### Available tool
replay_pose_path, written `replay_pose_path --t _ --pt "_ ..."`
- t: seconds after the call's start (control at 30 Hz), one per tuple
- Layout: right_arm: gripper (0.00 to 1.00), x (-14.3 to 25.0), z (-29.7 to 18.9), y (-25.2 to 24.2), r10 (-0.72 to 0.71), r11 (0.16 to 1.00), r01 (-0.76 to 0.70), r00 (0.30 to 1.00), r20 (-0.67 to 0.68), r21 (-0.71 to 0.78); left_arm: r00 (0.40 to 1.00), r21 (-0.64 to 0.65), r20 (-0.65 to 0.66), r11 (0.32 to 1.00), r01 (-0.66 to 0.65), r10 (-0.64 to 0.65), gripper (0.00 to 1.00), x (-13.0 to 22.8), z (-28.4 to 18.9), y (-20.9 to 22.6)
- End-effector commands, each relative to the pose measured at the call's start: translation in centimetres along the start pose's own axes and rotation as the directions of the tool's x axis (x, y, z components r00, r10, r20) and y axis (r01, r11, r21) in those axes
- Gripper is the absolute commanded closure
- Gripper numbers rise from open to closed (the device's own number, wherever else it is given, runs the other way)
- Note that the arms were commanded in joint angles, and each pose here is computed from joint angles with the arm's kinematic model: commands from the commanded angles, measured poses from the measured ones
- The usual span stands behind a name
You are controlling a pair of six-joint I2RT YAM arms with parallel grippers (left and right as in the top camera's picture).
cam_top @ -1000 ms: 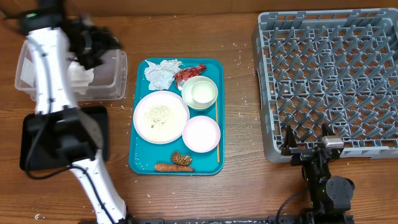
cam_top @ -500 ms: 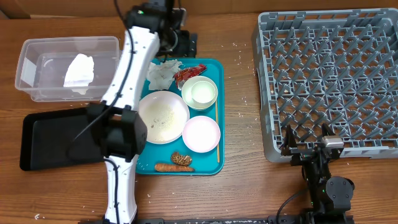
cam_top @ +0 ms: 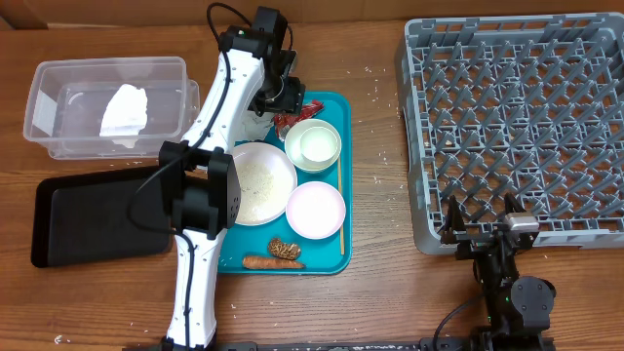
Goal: Sort waste into correct bins and load items into the dishwasher
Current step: 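Move the left gripper back and grasp the red wrapper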
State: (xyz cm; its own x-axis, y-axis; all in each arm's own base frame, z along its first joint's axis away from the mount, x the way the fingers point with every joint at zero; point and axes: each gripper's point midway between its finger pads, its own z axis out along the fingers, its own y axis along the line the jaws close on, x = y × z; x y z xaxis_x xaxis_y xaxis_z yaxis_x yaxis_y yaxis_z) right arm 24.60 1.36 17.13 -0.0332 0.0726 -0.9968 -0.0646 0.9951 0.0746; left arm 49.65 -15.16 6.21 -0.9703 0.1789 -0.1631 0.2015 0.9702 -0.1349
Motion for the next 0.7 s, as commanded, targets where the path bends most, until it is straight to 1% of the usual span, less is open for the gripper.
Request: replay_pose_path --t 0.0,0.07,0.27,0.4,0.5,0.6,0.63,0.67 --pt "0.0 0.2 0.0 0.2 -0.001 1.0 0.001 1.0 0.005 -0.008 0.999 -0.044 -0.03 0.999 -0.027 0.026 0.37 0.5 0.9 0.8" --pt "0.0 0.2 0.0 0.2 -0.001 1.0 0.001 1.0 0.005 -0.008 0.999 -0.067 -0.041 0.997 -0.026 0.023 0.43 0.8 0.9 1.3" --pt "0.0 0.2 0.0 0.2 -0.001 1.0 0.001 1.0 0.005 -0.008 0.997 -0.086 -0.072 0.995 -0.048 0.042 0.44 1.5 1.0 1.6" --pt "0.0 0.2 0.0 0.2 -0.001 1.0 0.001 1.0 0.005 -0.008 0.996 -0.082 -0.073 0.996 -0.048 0.042 0.55 1.5 1.0 1.5" --pt "0.0 0.2 0.0 0.2 -0.001 1.0 0.001 1.0 0.005 -0.008 0.996 -0.083 -0.075 0.995 -0.047 0.041 0.6 1.6 0.9 1.6" --pt "0.0 0.1 0.0 0.2 -0.001 1.0 0.001 1.0 0.005 -0.008 0.996 -0.086 -0.076 0.995 -0.047 0.04 0.67 1.6 0.9 1.7" --pt "0.0 0.1 0.0 0.2 -0.001 1.0 0.001 1.0 0.005 -0.008 0.996 -0.086 -0.075 0.995 -0.047 0.041 0.71 1.6 0.9 1.7" --pt "0.0 0.2 0.0 0.2 -0.001 1.0 0.001 1.0 0.005 -0.008 0.996 -0.086 -0.074 0.995 -0.047 0.041 0.76 1.6 0.9 1.7"
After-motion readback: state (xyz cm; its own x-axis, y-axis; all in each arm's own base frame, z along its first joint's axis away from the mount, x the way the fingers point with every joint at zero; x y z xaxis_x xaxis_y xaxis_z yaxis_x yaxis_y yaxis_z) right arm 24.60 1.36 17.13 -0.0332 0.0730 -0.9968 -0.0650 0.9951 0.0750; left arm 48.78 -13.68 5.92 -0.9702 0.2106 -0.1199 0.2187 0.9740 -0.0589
